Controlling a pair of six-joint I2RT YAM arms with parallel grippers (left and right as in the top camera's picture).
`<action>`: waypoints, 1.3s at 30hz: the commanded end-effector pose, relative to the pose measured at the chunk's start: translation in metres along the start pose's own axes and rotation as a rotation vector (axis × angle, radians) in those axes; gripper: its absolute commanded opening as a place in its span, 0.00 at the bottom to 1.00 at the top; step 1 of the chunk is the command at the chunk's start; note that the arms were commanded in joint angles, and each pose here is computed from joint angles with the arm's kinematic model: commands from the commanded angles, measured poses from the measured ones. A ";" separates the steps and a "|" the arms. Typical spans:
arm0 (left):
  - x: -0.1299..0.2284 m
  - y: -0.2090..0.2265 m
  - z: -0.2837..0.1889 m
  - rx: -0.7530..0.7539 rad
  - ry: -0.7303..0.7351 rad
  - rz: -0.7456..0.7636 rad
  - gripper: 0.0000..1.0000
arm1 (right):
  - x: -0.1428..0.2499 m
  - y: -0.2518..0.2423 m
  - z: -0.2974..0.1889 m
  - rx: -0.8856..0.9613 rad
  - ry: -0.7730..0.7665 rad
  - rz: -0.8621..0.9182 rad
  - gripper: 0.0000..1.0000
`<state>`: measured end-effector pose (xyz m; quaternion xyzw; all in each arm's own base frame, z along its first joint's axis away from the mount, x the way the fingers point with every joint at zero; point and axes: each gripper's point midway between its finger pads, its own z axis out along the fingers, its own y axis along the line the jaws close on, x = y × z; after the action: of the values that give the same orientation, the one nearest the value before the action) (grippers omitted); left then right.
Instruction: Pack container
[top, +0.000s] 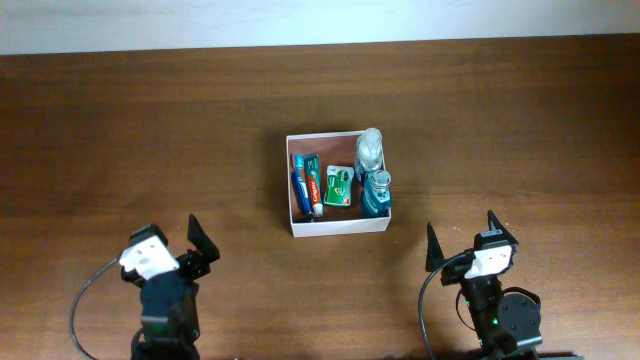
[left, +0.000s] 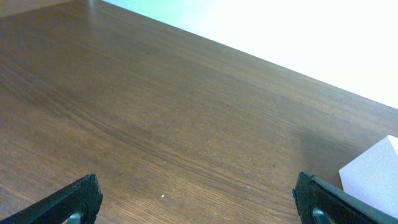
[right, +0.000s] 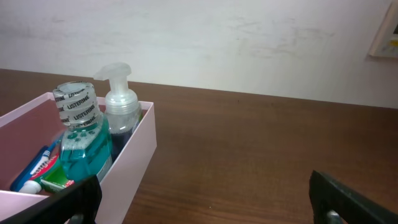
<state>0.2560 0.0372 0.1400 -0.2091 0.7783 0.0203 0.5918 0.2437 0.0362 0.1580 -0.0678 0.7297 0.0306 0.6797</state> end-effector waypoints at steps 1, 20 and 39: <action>0.009 0.003 -0.001 0.040 -0.018 -0.013 0.99 | 0.003 -0.002 0.000 0.009 0.006 -0.003 0.98; 0.001 -0.003 -0.013 0.138 -0.130 0.256 0.99 | 0.003 -0.002 0.000 0.009 0.006 -0.002 0.98; -0.012 -0.008 -0.021 0.154 -0.205 0.346 0.99 | 0.003 -0.002 0.000 0.009 0.007 -0.003 0.98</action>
<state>0.2419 0.0299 0.1617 -0.0344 0.7371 0.0818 0.6699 0.2437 0.0362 0.1580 -0.0692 0.7296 0.0293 0.6798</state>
